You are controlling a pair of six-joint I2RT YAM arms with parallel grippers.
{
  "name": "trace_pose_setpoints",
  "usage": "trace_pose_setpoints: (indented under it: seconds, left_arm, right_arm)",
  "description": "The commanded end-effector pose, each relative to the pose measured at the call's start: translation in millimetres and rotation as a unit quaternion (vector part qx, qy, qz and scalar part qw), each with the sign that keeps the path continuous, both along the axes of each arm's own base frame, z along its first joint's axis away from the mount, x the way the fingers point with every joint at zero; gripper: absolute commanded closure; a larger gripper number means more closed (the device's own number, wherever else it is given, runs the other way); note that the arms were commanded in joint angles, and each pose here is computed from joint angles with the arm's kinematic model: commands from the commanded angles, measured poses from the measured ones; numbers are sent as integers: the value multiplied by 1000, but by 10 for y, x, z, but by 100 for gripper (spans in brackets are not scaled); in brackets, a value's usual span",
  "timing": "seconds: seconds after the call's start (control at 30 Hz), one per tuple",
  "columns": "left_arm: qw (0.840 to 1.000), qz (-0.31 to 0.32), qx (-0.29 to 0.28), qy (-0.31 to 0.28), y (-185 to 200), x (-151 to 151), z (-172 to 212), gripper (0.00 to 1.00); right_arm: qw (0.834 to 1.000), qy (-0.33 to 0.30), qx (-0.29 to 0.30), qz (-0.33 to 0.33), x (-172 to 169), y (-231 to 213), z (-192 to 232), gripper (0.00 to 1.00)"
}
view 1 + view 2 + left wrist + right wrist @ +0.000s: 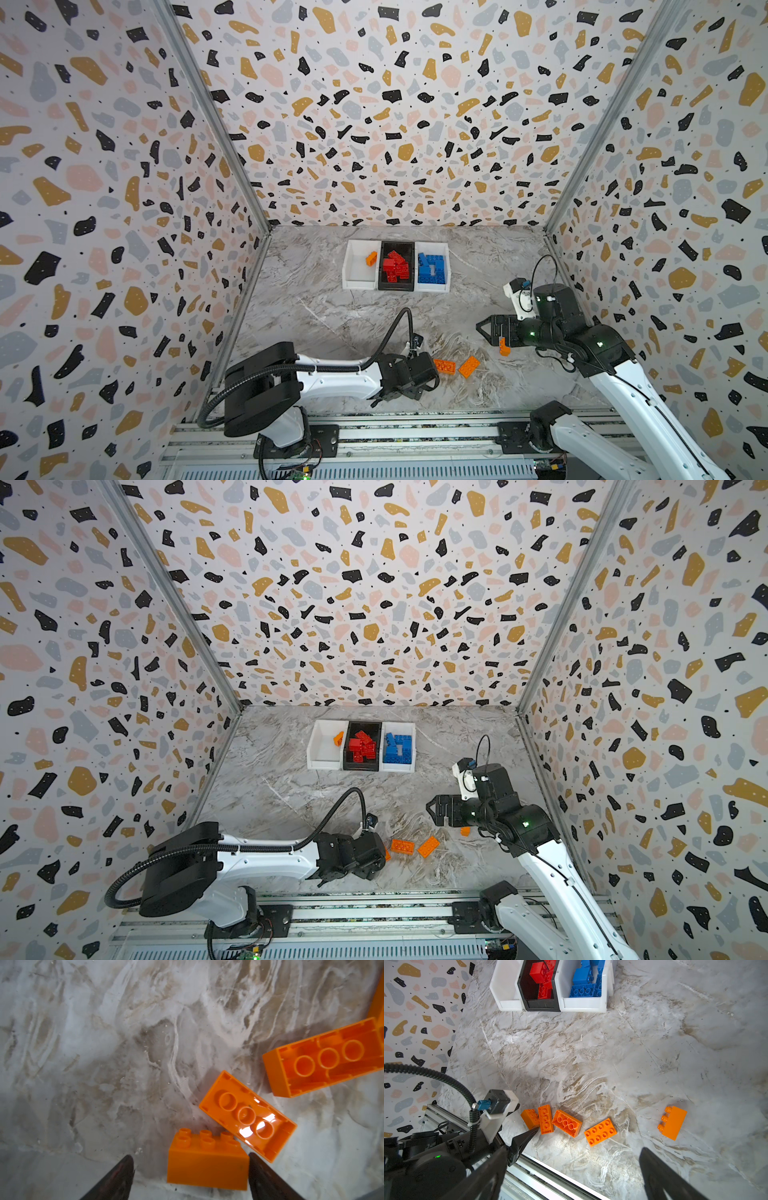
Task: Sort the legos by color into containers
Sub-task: 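Lower the left gripper onto another orange brick near the robot and grasp it, then carry the orange brick with the left gripper and drop it into the white bin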
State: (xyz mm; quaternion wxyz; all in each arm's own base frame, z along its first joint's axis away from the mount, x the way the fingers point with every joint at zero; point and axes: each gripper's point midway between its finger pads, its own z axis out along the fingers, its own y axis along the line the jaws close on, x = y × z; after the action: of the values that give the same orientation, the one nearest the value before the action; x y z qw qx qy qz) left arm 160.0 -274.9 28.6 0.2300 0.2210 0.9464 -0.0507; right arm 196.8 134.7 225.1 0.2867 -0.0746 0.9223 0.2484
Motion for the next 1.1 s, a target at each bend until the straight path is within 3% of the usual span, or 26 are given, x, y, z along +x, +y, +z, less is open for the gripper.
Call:
trace_pose_setpoints:
  seconds: [0.0,0.47,0.63,0.87,1.07]
  left_arm:
    - [1000,-12,-8,-2,-26,78,4,16]
    - [1000,-13,2,19,62,106,-174,39]
    - [1000,2,6,7,99,176,-124,61]
    - [1000,19,11,-10,183,391,116,62]
    - [995,82,-5,-57,450,998,693,59]
  right_arm:
    - [1000,3,-7,-7,-59,-50,36,0]
    - [1000,2,-11,-21,-68,-101,67,0]
    - [1000,3,-10,-22,-54,-92,61,0]
    - [1000,4,-9,-21,-6,-66,72,0]
    - [1000,5,-5,-13,150,33,87,0]
